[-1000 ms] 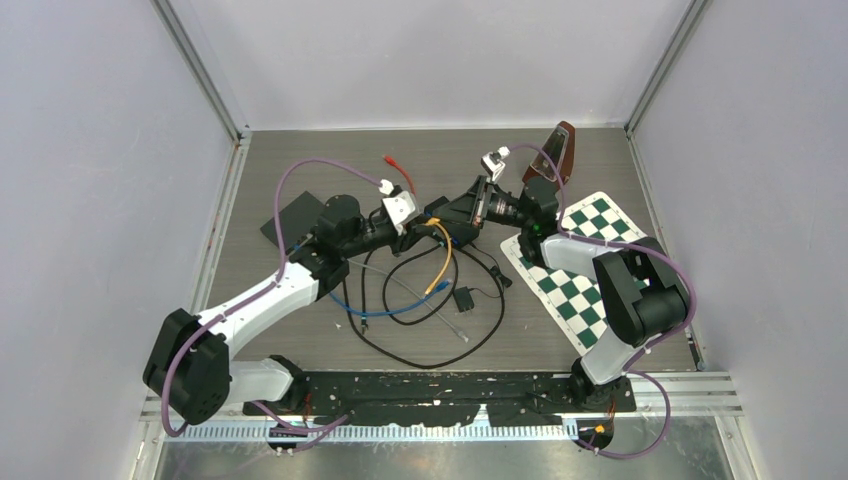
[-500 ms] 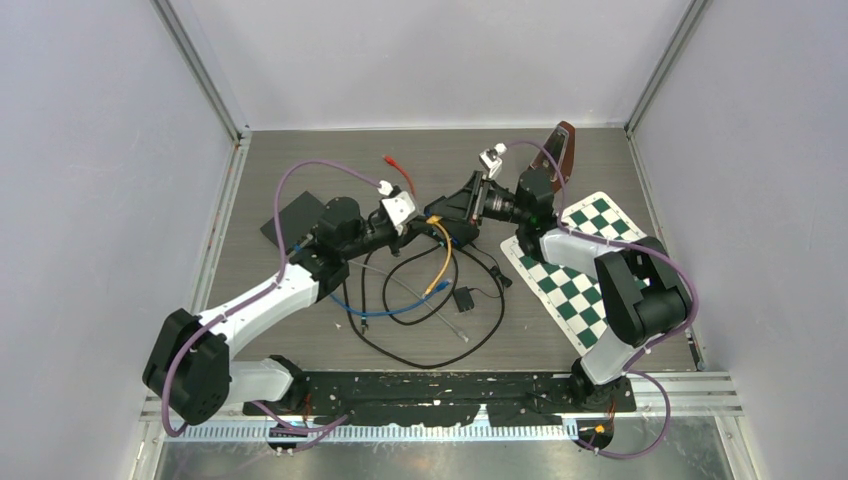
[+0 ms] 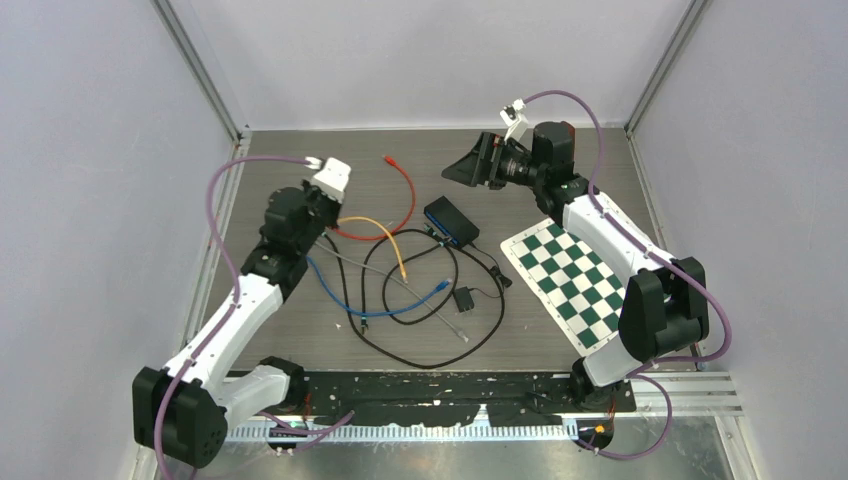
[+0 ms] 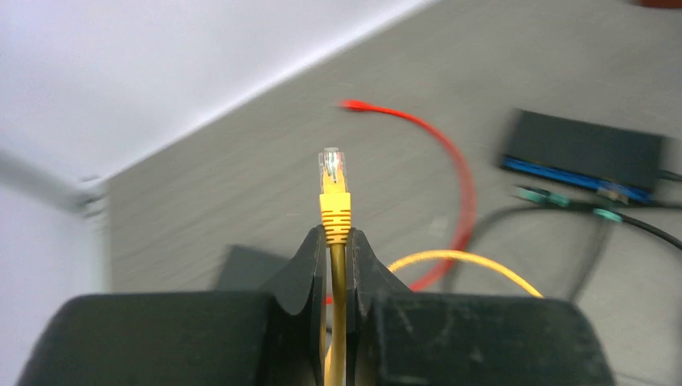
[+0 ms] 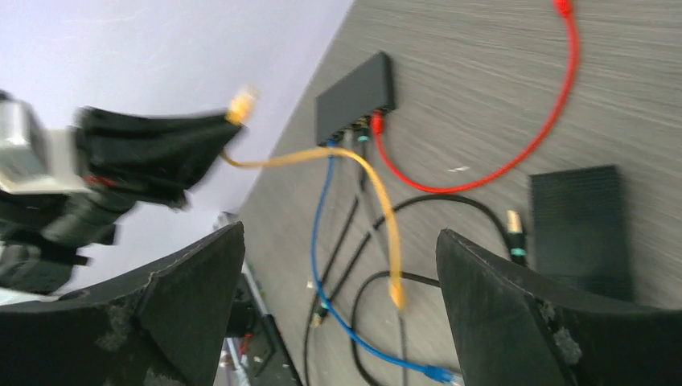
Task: Insert the plug into the switch port
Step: Pick up the connector from the center of the board, then insert the connector into the switch port.
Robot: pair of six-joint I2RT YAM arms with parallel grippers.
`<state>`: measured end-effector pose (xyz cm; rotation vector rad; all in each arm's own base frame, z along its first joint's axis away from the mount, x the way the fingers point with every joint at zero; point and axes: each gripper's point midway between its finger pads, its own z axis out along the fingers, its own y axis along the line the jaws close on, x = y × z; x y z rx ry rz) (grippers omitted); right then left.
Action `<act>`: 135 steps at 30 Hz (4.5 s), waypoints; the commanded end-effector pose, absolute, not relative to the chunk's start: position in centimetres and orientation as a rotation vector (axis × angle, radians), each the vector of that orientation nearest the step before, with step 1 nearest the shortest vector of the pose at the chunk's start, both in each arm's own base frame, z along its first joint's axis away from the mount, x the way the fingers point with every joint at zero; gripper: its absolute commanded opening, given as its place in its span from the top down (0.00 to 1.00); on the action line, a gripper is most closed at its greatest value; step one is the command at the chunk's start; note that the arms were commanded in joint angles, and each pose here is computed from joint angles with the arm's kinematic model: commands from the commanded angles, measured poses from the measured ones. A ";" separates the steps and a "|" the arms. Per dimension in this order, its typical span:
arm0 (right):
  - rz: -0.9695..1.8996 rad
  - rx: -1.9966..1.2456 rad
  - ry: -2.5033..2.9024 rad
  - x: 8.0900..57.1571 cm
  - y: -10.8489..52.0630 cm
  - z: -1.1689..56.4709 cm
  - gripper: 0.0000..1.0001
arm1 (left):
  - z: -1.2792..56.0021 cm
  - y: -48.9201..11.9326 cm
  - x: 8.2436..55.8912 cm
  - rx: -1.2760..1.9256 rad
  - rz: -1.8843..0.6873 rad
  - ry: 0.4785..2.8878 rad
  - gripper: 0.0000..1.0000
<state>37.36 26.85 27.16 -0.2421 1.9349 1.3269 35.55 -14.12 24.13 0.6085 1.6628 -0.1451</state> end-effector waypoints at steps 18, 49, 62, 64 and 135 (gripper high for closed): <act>0.631 -0.383 2.321 45.4 20.4 14.8 0.02 | 19.5 -15.0 37.0 0.473 -0.241 1.696 1.00; 0.997 -0.967 2.369 43.6 29.2 6.6 0.24 | 7.6 -26.8 34.9 0.647 -0.549 1.829 1.00; 1.071 -1.001 2.345 42.6 29.3 6.9 0.31 | 7.8 -29.0 36.0 0.690 -0.549 1.778 1.00; 1.080 -0.994 2.351 42.6 29.1 7.0 0.31 | 7.8 -29.2 35.9 0.705 -0.556 1.774 1.00; 1.602 -0.998 2.458 33.7 29.8 5.4 0.47 | 9.9 -33.0 37.6 0.623 -0.643 1.826 1.00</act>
